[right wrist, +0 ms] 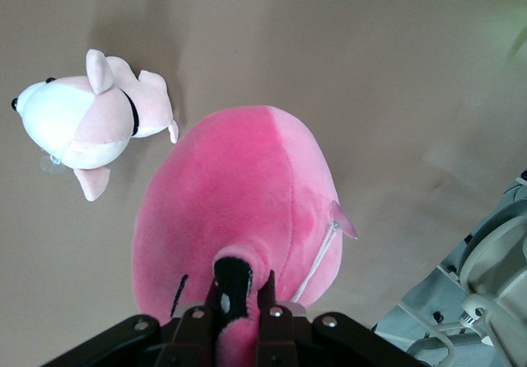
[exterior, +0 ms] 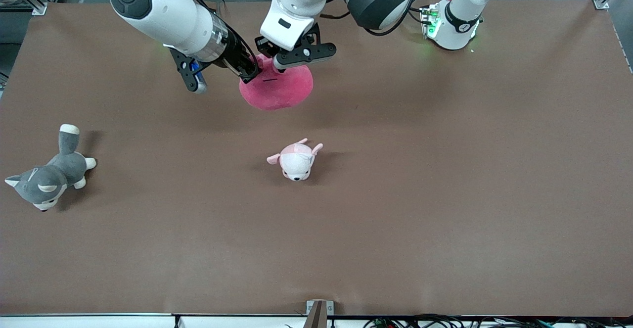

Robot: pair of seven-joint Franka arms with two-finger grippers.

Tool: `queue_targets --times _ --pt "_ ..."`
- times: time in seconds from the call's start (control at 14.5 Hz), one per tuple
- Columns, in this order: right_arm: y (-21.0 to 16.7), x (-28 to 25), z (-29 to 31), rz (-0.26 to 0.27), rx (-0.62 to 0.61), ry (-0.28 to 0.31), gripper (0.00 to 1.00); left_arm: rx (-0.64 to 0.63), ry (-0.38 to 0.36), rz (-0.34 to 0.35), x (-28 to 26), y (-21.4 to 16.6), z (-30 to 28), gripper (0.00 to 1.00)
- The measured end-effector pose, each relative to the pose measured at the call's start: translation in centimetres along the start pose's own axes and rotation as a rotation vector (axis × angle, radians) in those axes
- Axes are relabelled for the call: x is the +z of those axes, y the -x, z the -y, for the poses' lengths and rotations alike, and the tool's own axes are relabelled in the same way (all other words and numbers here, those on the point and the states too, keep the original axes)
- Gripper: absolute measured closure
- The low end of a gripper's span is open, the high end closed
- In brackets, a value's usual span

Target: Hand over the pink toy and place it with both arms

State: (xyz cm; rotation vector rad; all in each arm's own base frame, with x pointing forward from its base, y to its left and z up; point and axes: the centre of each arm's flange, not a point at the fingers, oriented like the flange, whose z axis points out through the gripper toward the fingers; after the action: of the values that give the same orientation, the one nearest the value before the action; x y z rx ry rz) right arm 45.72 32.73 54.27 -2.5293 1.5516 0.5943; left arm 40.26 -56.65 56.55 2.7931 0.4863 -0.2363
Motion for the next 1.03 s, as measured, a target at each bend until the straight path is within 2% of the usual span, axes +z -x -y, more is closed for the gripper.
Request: queue_targets --times 0.14,0.21,0.28,0.41,0.55,0.69,0.83,1.03 --pt "-0.1 -0.1 0.0 0.001 0.002 -0.004 0.83 0.000 0.003 -0.001 -0.1 0.0 0.0 0.89" --pt "-0.2 -0.2 0.0 0.001 0.004 -0.005 0.83 0.000 0.004 -0.001 -0.1 0.0 0.0 0.85" --pt "-0.4 -0.2 0.1 0.001 0.007 -0.006 0.83 0.001 0.006 -0.002 -0.2 0.1 -0.1 0.78" --pt "-1.2 -0.5 0.2 0.002 0.020 -0.011 0.83 0.005 0.016 -0.008 -1.0 0.3 -0.1 0.56" --pt "-4.1 -1.3 0.4 0.004 0.026 -0.024 0.83 0.010 0.034 -0.022 -2.7 0.8 0.0 0.34" --pt "-9.2 -2.3 0.7 0.011 0.028 -0.042 0.83 0.014 0.017 -0.036 -4.9 1.6 0.9 0.16" --pt "-16.2 -2.6 0.8 0.021 0.017 -0.047 0.83 0.023 -0.022 -0.056 -7.9 1.8 2.5 0.00" --pt "-26.6 -0.7 0.9 0.036 0.000 -0.044 0.83 0.119 -0.106 -0.076 -12.8 0.6 6.3 0.00"
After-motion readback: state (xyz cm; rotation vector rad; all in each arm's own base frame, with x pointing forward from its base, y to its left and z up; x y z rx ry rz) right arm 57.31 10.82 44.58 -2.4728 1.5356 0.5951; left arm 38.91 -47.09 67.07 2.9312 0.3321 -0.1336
